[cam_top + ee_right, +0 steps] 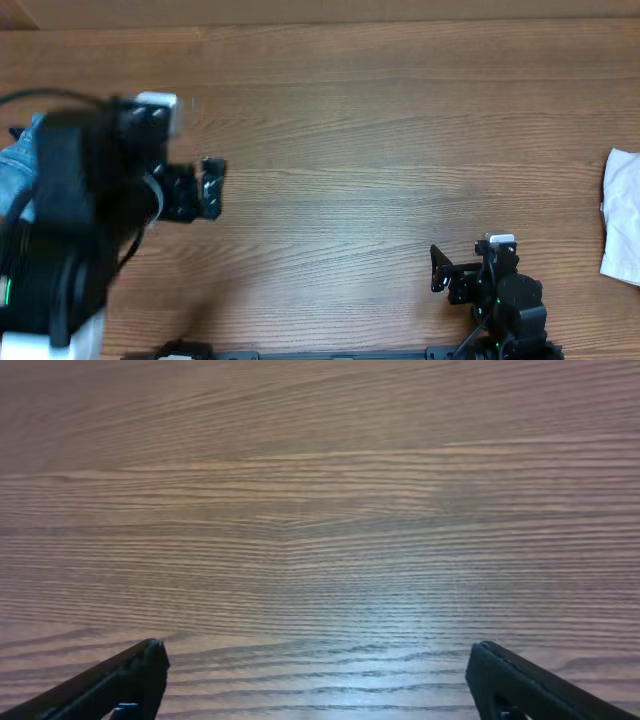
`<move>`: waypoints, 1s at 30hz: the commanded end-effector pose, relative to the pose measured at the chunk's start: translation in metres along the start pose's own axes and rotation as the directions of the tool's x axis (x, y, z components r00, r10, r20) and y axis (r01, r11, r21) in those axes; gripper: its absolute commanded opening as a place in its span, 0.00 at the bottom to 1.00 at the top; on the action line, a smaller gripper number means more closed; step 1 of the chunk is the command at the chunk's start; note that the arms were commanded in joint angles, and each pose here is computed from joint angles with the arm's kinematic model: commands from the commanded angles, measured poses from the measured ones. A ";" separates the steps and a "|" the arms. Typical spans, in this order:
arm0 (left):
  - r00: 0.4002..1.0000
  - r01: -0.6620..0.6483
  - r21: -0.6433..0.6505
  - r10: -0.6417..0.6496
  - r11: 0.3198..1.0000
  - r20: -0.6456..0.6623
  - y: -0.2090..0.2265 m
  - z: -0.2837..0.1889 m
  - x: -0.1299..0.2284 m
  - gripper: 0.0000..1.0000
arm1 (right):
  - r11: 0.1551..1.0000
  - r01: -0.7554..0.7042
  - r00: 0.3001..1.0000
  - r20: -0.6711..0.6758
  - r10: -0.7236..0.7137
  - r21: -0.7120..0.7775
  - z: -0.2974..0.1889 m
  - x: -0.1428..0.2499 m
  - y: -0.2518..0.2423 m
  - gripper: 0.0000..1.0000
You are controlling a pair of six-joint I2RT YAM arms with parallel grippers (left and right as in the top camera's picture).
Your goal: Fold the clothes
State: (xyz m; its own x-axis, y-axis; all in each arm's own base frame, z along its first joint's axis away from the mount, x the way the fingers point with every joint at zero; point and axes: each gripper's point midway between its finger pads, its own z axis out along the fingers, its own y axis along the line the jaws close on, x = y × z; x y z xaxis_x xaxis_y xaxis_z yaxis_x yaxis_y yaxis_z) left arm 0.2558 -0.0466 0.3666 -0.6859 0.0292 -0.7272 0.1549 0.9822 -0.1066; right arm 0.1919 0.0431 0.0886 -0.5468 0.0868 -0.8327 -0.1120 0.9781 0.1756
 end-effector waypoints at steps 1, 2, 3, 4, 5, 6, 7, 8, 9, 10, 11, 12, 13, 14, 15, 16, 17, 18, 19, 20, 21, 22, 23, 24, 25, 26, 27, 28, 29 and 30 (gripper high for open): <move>0.986 -0.050 -0.143 0.072 0.988 0.153 0.030 0.002 0.017 1.00 | 1.000 -0.002 1.000 0.007 0.002 0.008 0.001 0.001 -0.002 1.00; 0.981 -0.041 -0.155 0.069 0.987 0.182 0.034 0.006 0.024 1.00 | 1.000 -0.002 1.000 0.007 0.002 0.008 0.001 0.001 -0.002 1.00; 0.973 -0.023 -0.175 0.062 0.984 0.223 0.041 0.013 0.038 1.00 | 1.000 -0.002 1.000 0.007 0.002 0.008 0.001 0.001 -0.002 1.00; 0.965 -0.009 -0.185 0.057 0.983 0.257 0.047 0.022 0.053 1.00 | 1.000 -0.002 1.000 0.007 0.002 0.008 0.001 0.001 -0.002 1.00; 0.958 -0.002 -0.188 0.055 0.982 0.281 0.050 0.029 0.067 1.00 | 1.000 -0.002 1.000 0.007 0.002 0.008 0.001 0.001 -0.002 1.00; 0.953 0.001 -0.184 0.055 0.983 0.299 0.051 0.038 0.083 1.00 | 1.000 -0.002 1.000 0.007 0.002 0.008 0.001 0.001 -0.002 1.00; 0.950 0.003 -0.178 0.053 0.984 0.309 0.052 0.049 0.104 1.00 | 1.000 -0.002 1.000 0.007 0.002 0.008 0.001 0.001 -0.002 1.00; 0.950 -0.004 -0.160 0.054 0.987 0.308 0.050 0.059 0.121 1.00 | 1.000 -0.002 1.000 0.007 0.002 0.008 0.001 0.001 -0.002 1.00; 0.951 -0.011 -0.137 0.053 0.991 0.306 0.047 0.071 0.141 1.00 | 1.000 -0.002 1.000 0.007 0.002 0.008 0.001 0.001 -0.002 1.00; 0.946 -0.021 -0.109 0.055 0.994 0.318 0.044 0.085 0.158 1.00 | 1.000 -0.001 1.000 0.007 0.001 0.008 0.001 0.001 -0.002 1.00; 0.940 -0.008 -0.101 0.042 0.995 0.340 0.045 0.098 0.173 1.00 | 1.000 -0.002 1.000 0.007 0.002 0.008 0.001 0.001 -0.002 1.00; 0.934 0.009 -0.094 0.025 0.996 0.357 0.046 0.104 0.179 1.00 | 1.000 -0.002 1.000 0.007 0.002 0.008 0.001 0.001 -0.002 1.00; 0.927 0.026 -0.088 0.009 0.996 0.374 0.047 0.110 0.184 1.00 | 1.000 -0.002 1.000 0.007 0.002 0.008 0.001 0.001 -0.002 1.00; 0.919 0.036 -0.083 -0.001 0.996 0.395 0.048 0.115 0.189 1.00 | 1.000 -0.002 1.000 0.007 0.002 0.008 0.001 0.001 -0.002 1.00; 0.916 0.035 -0.083 0.001 0.996 0.401 0.049 0.120 0.194 1.00 | 1.000 -0.002 1.000 0.007 0.002 0.008 0.001 0.001 -0.002 1.00; 0.918 0.035 -0.084 0.001 0.996 0.397 0.050 0.126 0.199 1.00 | 1.000 -0.001 1.000 0.007 0.001 0.008 0.001 0.001 -0.002 1.00; 0.920 0.036 -0.084 0.000 0.996 0.392 0.051 0.132 0.202 1.00 | 1.000 -0.002 1.000 0.007 0.002 0.008 0.001 0.001 -0.002 1.00; 0.920 0.038 -0.089 0.000 0.995 0.391 0.053 0.136 0.204 1.00 | 1.000 -0.002 1.000 0.007 0.002 0.008 0.001 0.001 -0.002 1.00; 0.918 0.038 -0.091 0.001 0.995 0.395 0.053 0.135 0.203 1.00 | 1.000 -0.002 1.000 0.007 0.002 0.008 0.001 0.001 -0.002 1.00; 0.919 0.038 -0.091 0.001 0.995 0.395 0.053 0.135 0.203 1.00 | 1.000 -0.002 1.000 0.007 0.002 0.008 0.001 0.001 -0.002 1.00; 0.919 0.038 -0.090 0.001 0.995 0.394 0.053 0.136 0.203 1.00 | 1.000 -0.002 1.000 0.007 0.002 0.008 0.001 0.001 -0.002 1.00; 0.919 0.038 -0.091 0.001 0.995 0.394 0.053 0.136 0.203 1.00 | 1.000 -0.002 1.000 0.007 0.002 0.008 0.001 0.001 -0.002 1.00; 0.919 0.038 -0.091 0.001 0.995 0.393 0.053 0.136 0.203 1.00 | 1.000 -0.002 1.000 0.007 0.002 0.008 0.001 0.001 -0.002 1.00; 0.920 0.038 -0.091 0.001 0.995 0.393 0.053 0.136 0.203 1.00 | 1.000 -0.002 1.000 0.007 0.002 0.008 0.001 0.001 -0.002 1.00; 0.920 0.038 -0.091 0.001 0.995 0.393 0.053 0.136 0.203 1.00 | 1.000 -0.002 1.000 0.007 0.002 0.008 0.001 0.001 -0.002 1.00; 0.920 0.038 -0.091 0.001 0.995 0.393 0.053 0.136 0.203 1.00 | 1.000 -0.002 1.000 0.007 0.002 0.008 0.001 0.001 -0.002 1.00; 0.920 0.038 -0.091 0.001 0.995 0.393 0.053 0.136 0.203 1.00 | 1.000 -0.002 1.000 0.007 0.002 0.008 0.001 0.001 -0.002 1.00; 0.919 0.038 -0.091 0.001 0.995 0.393 0.053 0.135 0.203 1.00 | 1.000 -0.002 1.000 0.007 0.002 0.008 0.001 0.001 -0.002 1.00; 0.919 0.038 -0.091 0.001 0.995 0.393 0.053 0.135 0.203 1.00 | 1.000 -0.002 1.000 0.007 0.002 0.008 0.001 0.001 -0.002 1.00; 0.920 0.038 -0.091 0.001 0.995 0.393 0.053 0.136 0.203 1.00 | 1.000 -0.002 1.000 0.007 0.002 0.008 0.001 0.001 -0.002 1.00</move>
State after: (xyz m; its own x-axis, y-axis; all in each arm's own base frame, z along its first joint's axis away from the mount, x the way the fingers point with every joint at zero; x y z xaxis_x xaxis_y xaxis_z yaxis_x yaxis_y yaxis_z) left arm 0.2206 -0.0142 0.1221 -0.3571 -0.0302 -0.9336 0.0692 0.9959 -0.0587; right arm 0.1918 0.0430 0.0885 -0.5474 0.0867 -0.8323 -0.1119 0.9781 0.1755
